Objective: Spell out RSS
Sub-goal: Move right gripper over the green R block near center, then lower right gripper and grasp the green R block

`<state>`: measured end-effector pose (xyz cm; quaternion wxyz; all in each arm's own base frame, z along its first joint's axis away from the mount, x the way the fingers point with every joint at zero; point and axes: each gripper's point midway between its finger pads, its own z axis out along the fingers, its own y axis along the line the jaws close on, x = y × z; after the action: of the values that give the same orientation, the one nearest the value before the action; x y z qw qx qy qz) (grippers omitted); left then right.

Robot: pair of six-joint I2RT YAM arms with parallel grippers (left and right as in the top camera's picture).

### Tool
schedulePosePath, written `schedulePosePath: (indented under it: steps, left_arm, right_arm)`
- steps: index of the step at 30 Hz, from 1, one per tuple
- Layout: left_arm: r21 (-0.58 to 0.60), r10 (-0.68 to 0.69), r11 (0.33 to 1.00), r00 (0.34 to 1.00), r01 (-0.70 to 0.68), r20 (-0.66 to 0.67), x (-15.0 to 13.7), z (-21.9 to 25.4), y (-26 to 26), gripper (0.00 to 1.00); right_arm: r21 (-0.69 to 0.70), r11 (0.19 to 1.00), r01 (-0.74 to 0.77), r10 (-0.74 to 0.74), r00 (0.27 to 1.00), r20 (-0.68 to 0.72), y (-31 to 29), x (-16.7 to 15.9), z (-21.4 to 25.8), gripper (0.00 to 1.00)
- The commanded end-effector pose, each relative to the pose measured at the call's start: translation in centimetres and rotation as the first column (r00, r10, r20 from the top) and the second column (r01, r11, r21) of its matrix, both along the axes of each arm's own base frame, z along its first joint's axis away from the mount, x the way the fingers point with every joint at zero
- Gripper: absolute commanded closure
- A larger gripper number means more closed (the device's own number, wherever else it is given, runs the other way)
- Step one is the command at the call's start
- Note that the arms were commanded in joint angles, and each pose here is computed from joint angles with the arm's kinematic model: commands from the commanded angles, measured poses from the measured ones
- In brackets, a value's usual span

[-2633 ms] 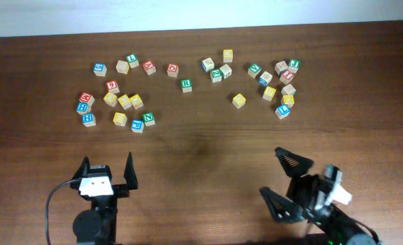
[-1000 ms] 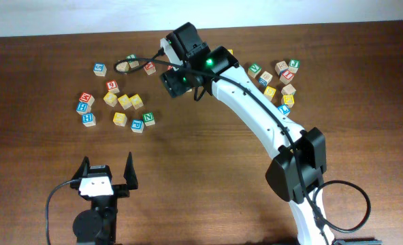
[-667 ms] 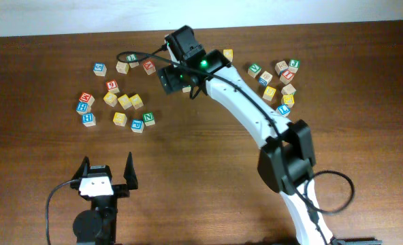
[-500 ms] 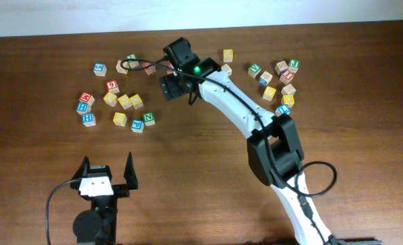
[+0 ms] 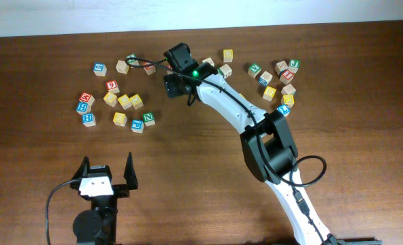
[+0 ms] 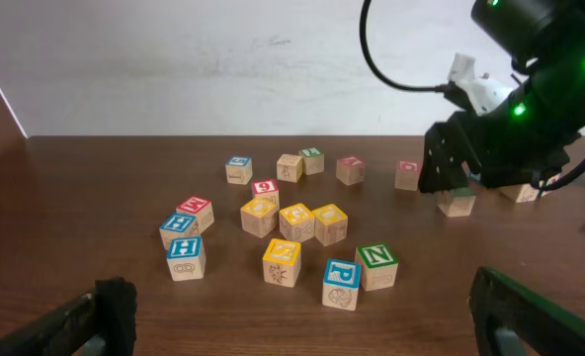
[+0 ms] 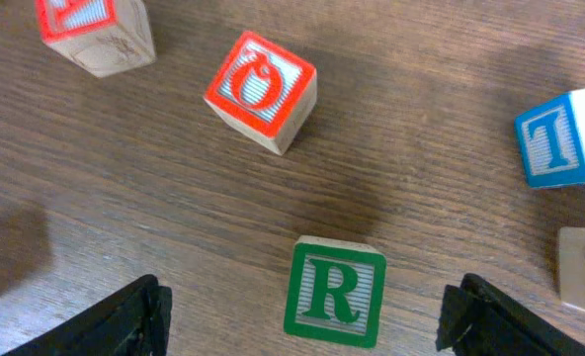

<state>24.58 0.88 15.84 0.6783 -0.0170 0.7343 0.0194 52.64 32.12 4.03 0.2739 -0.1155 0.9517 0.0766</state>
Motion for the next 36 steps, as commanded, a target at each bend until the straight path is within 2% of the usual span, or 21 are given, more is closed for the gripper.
schedulePosePath:
  steps: [1,11,19,22,28,36]
  left_arm:
    - [0.014,-0.017,1.000,1.000,0.017,0.000,0.0,-0.2,-0.3,0.01]
    - [0.014,-0.017,1.000,1.000,0.017,0.000,0.0,-0.2,-0.3,0.01]
    - [0.014,-0.017,1.000,1.000,0.017,0.000,0.0,-0.2,-0.3,0.01]
    - [0.014,-0.017,1.000,1.000,0.017,0.000,0.0,-0.2,-0.3,0.01]
    - [0.014,-0.017,1.000,1.000,0.017,0.000,0.0,-0.2,-0.3,0.01]
    - [0.014,-0.017,1.000,1.000,0.017,0.000,0.0,-0.2,-0.3,0.01]
  right_arm:
    - [-0.013,0.999,0.030,-0.030,1.000,0.004,-0.7,0.6,-1.0,0.27]
    - [-0.040,0.998,0.041,-0.042,0.999,-0.003,-0.9,0.9,-3.6,0.27]
    - [-0.022,0.998,0.055,-0.055,0.998,0.011,-0.7,1.3,-3.7,0.47]
    - [-0.024,0.998,0.057,-0.056,0.998,0.013,-0.7,1.3,-3.6,0.59]
    - [-0.006,0.997,0.079,-0.078,0.997,0.012,-0.7,1.4,-3.2,0.67]
    - [-0.006,0.997,0.078,-0.078,0.997,0.013,-0.8,1.2,-1.7,0.71]
